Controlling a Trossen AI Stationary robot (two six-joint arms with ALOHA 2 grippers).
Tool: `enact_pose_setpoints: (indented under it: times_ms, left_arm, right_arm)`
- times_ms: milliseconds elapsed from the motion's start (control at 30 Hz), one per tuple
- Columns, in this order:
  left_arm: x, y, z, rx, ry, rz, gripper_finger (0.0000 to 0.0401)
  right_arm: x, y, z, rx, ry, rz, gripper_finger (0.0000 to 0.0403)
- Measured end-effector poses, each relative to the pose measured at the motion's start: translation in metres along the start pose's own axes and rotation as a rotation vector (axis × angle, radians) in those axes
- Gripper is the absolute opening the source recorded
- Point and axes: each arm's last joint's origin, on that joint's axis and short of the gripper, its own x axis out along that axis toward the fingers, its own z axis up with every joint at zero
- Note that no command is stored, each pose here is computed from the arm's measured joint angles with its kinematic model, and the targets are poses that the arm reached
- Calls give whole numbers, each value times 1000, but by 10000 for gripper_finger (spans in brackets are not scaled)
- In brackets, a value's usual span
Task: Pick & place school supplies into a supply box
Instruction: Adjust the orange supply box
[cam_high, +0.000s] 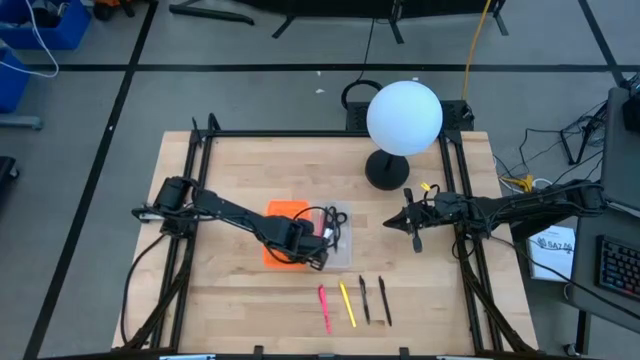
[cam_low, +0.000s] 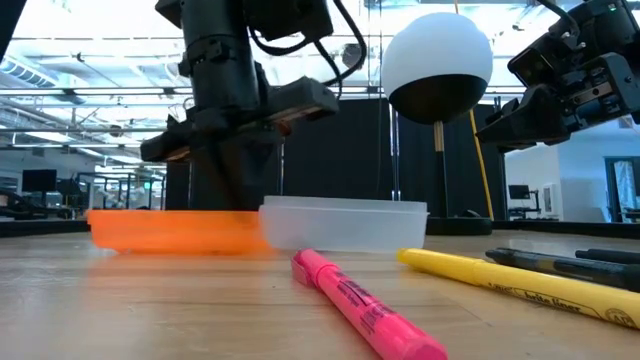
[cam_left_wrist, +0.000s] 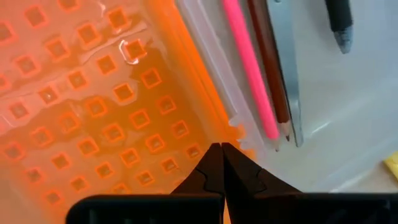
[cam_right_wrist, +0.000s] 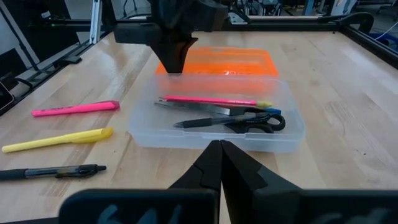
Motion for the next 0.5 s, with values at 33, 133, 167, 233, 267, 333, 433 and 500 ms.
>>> enact_pose_setpoints:
  times_ms: [33,133,167,233,267,333,433,500]
  left_arm:
    - [-1,-1,-1,2,-1,-3,1]
    - [-1,-2,-2,2,-2,-6,1]
    - [-1,-2,-3,4,-1,-5,1]
    - [-1,-2,-3,5,0,-6,1]
    - [-1,-2,-3,6,0,-6,1]
    - [-1,-2,-3,16,-1,-4,1]
    - [-1,-2,-3,56,-11,0,1]
    - [-5,0,-2,87,-24,12,1]
  right_arm:
    - [0,0,0,0,0,0,0]
    - [0,0,0,0,0,0,0]
    - [0,0,0,0,0,0,0]
    - [0,0,0,0,0,0,0]
    - [0,0,0,0,0,0,0]
    - [0,0,0,0,0,-1,0]
    - [0,0,0,0,0,0,0]
    - [0,0,0,0,0,0,0]
